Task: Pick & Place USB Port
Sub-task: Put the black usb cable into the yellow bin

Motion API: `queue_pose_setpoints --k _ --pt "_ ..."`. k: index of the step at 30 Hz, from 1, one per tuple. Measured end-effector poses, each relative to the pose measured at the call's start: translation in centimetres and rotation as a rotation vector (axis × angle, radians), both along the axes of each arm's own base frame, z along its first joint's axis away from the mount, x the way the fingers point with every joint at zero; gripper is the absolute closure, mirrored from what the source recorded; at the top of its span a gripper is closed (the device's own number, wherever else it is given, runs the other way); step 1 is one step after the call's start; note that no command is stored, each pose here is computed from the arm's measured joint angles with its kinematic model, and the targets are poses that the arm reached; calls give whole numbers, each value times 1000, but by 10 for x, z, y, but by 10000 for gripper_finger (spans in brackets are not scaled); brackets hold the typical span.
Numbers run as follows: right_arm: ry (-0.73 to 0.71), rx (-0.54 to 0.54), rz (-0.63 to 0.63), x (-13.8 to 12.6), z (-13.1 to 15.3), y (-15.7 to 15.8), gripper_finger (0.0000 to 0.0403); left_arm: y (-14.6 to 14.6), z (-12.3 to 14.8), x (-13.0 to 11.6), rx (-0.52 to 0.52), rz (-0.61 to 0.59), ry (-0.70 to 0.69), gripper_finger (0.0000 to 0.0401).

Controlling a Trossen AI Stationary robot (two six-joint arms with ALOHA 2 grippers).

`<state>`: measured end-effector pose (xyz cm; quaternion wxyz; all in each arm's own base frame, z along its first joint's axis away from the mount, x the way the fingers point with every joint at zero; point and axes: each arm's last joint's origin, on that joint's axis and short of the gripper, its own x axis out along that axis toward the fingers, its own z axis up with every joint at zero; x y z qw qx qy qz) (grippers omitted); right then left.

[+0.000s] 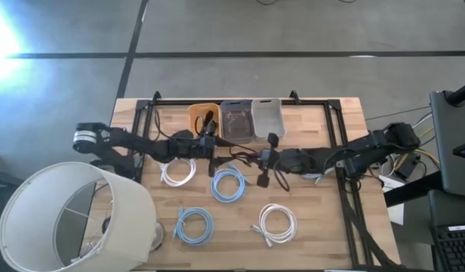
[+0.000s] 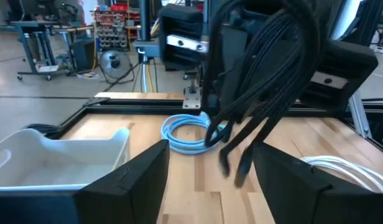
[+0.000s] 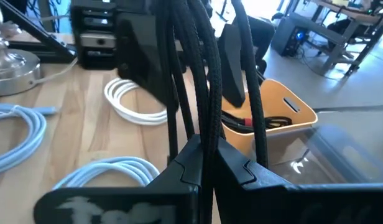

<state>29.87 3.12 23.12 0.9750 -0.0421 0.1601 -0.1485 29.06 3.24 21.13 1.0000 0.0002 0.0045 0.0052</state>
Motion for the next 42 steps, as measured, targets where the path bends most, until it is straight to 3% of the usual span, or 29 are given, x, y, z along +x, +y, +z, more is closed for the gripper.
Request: queue_pose_setpoints --k 9,23,31,42 --pt "24 -13 -8 6 -5 -3 390 -2 3 23 5 -14 -6 162" --pt "41 8 -7 5 -7 -2 390 -2 7 26 62 -17 -28 172" --pt "49 -23 4 5 -7 -2 382 -2 7 26 53 -19 -26 254" --pt "37 -11 0 4 -5 -2 312 -2 3 25 -6 -18 16 378"
